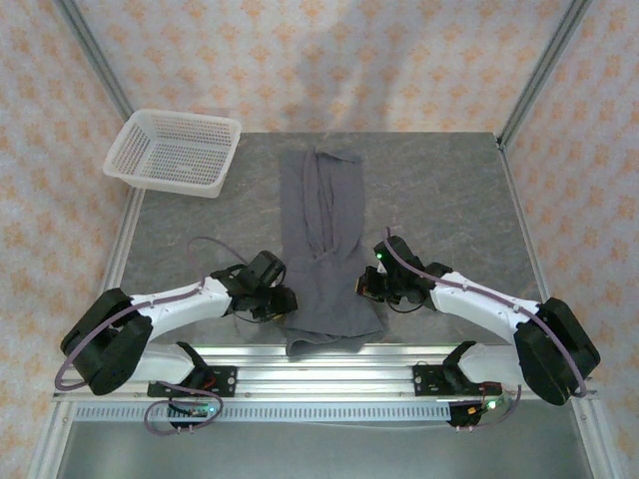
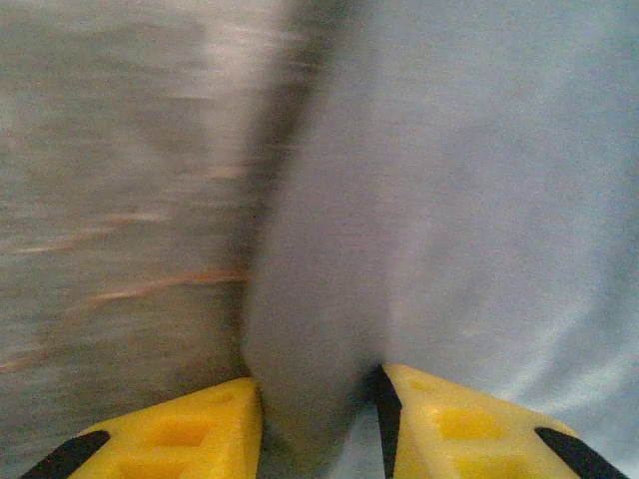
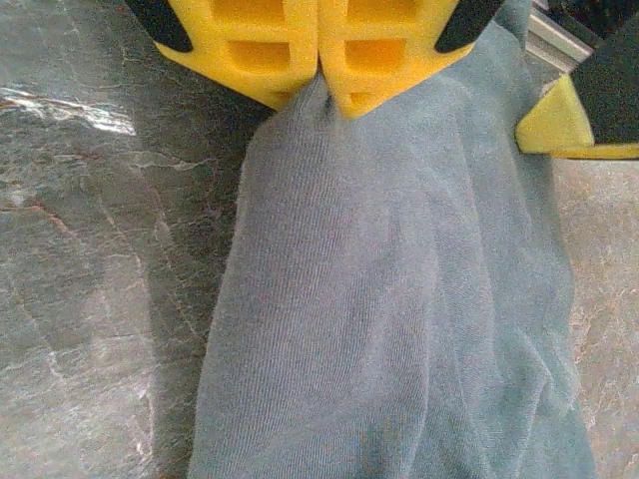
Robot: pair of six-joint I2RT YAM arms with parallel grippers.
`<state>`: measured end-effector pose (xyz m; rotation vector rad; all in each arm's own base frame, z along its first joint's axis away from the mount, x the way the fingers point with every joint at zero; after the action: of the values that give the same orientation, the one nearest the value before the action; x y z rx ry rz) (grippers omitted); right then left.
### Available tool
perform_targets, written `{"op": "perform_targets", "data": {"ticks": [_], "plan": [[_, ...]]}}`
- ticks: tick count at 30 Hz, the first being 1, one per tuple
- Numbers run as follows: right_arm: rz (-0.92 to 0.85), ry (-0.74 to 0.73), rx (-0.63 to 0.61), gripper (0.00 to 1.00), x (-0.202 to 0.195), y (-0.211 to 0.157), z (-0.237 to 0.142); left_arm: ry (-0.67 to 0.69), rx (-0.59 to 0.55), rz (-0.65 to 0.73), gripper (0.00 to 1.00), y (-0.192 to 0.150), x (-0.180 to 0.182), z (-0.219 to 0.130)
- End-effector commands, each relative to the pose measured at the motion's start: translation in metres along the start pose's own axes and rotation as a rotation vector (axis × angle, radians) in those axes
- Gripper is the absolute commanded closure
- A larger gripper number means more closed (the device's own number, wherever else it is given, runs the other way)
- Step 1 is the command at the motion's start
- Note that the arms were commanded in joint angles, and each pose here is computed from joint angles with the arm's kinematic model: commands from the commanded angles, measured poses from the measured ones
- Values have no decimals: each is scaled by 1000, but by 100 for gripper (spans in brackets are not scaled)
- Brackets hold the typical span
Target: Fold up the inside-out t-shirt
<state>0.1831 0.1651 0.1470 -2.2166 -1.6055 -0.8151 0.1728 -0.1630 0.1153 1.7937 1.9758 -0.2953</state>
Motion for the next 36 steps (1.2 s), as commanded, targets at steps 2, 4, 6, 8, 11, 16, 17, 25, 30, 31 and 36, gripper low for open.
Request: {"op": "perform_targets", "data": {"ticks": [2, 4, 6, 8, 11, 16, 17, 25, 30, 31, 36], "plan": [[20, -38, -15, 100, -5, 1, 2, -127, -63, 88, 63, 11, -28, -9], [22, -43, -13, 100, -5, 1, 3, -107, -48, 71, 61, 9, -22, -1], [22, -42, -9, 100, -5, 1, 3, -86, -37, 60, 55, 7, -18, 5], [20, -43, -10, 100, -4, 1, 3, -44, -41, 65, 50, 7, -14, 5], [20, -46, -13, 100, -4, 1, 2, -10, -45, 74, 49, 8, -12, 6], [26, -53, -17, 100, -5, 1, 2, -13, -12, 57, 56, 7, -10, 18], [26, -53, -17, 100, -5, 2, 2, -16, -10, 52, 60, 7, -10, 19], [70, -74, -71, 100, -21, -7, -9, -5, -40, 59, 100, 2, -7, 3], [80, -94, -45, 100, -45, -30, -16, -75, -50, 77, 100, -5, -17, -12], [81, -86, -37, 100, -46, -33, -18, -77, -64, 89, 100, -5, -21, -19], [33, -1, -140, 100, -18, -21, -49, -79, -181, 106, 100, 8, -38, -54]]}}
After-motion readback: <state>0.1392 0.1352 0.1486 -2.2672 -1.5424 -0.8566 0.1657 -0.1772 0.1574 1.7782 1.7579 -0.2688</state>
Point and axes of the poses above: each hand's point on the last joint's axis, 136 mm out from that joint toward the fingers, its own z axis out along the fingers, its own x axis along the line the jaws close on, y = z × x, the point moved 10 cm from there along -z, back along the fingers, and after that the axes turned 10 degrees about z, right-handed, at the moved point
